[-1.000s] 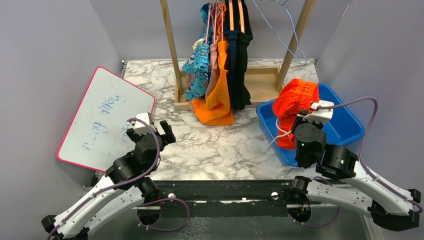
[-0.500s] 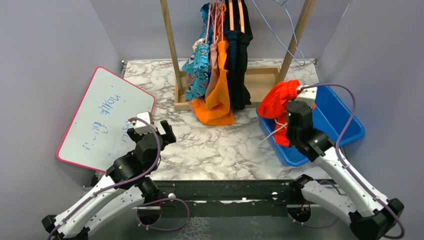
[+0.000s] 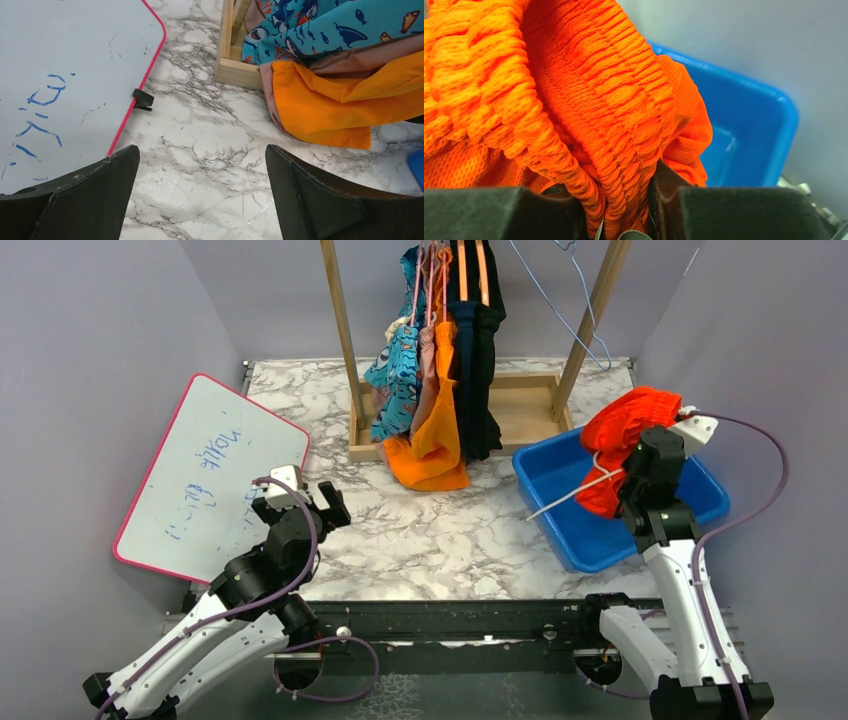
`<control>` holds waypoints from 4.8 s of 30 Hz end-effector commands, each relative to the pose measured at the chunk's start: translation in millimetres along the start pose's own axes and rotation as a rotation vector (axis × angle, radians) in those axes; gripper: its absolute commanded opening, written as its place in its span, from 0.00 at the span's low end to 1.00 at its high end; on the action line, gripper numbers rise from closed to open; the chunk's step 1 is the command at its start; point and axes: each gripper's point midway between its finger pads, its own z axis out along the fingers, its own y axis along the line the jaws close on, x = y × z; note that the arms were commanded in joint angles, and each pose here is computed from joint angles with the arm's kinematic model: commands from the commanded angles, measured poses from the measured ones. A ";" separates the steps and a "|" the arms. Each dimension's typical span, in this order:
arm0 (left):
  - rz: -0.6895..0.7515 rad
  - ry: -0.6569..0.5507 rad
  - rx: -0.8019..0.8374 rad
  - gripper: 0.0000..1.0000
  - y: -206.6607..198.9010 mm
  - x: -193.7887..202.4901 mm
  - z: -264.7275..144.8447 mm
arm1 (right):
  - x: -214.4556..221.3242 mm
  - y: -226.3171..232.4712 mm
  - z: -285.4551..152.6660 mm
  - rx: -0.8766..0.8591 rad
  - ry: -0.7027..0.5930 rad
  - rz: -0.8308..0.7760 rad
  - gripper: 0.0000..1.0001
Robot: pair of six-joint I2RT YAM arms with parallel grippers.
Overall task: Remove the shorts from the hanger
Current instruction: Place the shorts in the basket, then pick up the hanger from the clothes rod.
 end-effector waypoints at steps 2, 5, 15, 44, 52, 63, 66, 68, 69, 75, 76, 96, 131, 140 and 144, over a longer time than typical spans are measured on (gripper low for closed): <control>-0.008 -0.002 0.002 0.99 0.1 -0.5 0.0 | -71.6 -31.9 -5.3 0.206 -0.227 0.004 0.01; -0.003 0.000 0.000 0.99 0.0 -0.4 0.5 | -61.1 -24.1 5.4 0.175 -0.228 -0.039 0.02; 0.003 0.012 0.003 0.99 -1.9 2.8 1.6 | 14.2 -39.7 59.4 0.178 0.047 -0.008 0.02; 0.009 0.022 0.012 0.99 -4.6 5.6 3.0 | 92.3 -59.9 138.4 0.297 0.322 -0.194 0.07; 0.009 0.024 0.011 0.99 -4.6 5.9 3.4 | 92.4 -69.1 156.3 0.368 0.308 -0.258 0.31; 0.012 0.025 0.018 0.99 -6.3 5.6 3.4 | 74.6 -48.6 135.7 0.268 0.355 -0.158 0.71; 0.011 0.025 0.020 0.99 -6.4 5.5 3.1 | 57.3 -33.7 117.9 0.175 0.339 -0.098 0.74; 0.012 0.025 0.020 0.99 -6.1 5.4 3.1 | 48.5 -19.2 105.6 0.079 0.330 -0.070 0.74; 0.012 0.026 0.020 0.99 -6.2 5.6 3.2 | 45.0 -9.0 98.6 0.013 0.327 -0.049 0.74; 0.018 0.032 0.026 0.99 -8.0 6.9 3.7 | 45.4 57.1 60.6 -0.420 0.292 0.064 0.67; 0.018 0.032 0.026 0.99 -8.1 6.8 3.8 | 57.4 67.5 56.9 -0.485 0.326 0.079 0.64; 0.015 0.028 0.030 0.99 -8.0 5.7 2.9 | 172.0 -56.8 117.3 0.249 0.510 -0.088 0.44; 0.029 0.048 0.080 0.99 -19.8 8.9 6.5 | 54.0 114.8 -181.0 -1.487 0.463 0.165 0.71; 0.198 0.065 0.272 0.99 -61.9 11.0 12.8 | 31.0 131.4 -211.6 -1.628 0.426 0.065 0.74; 0.275 0.088 0.216 0.99 -61.9 4.4 30.8 | 34.5 154.4 -219.8 -1.610 0.448 -0.046 0.73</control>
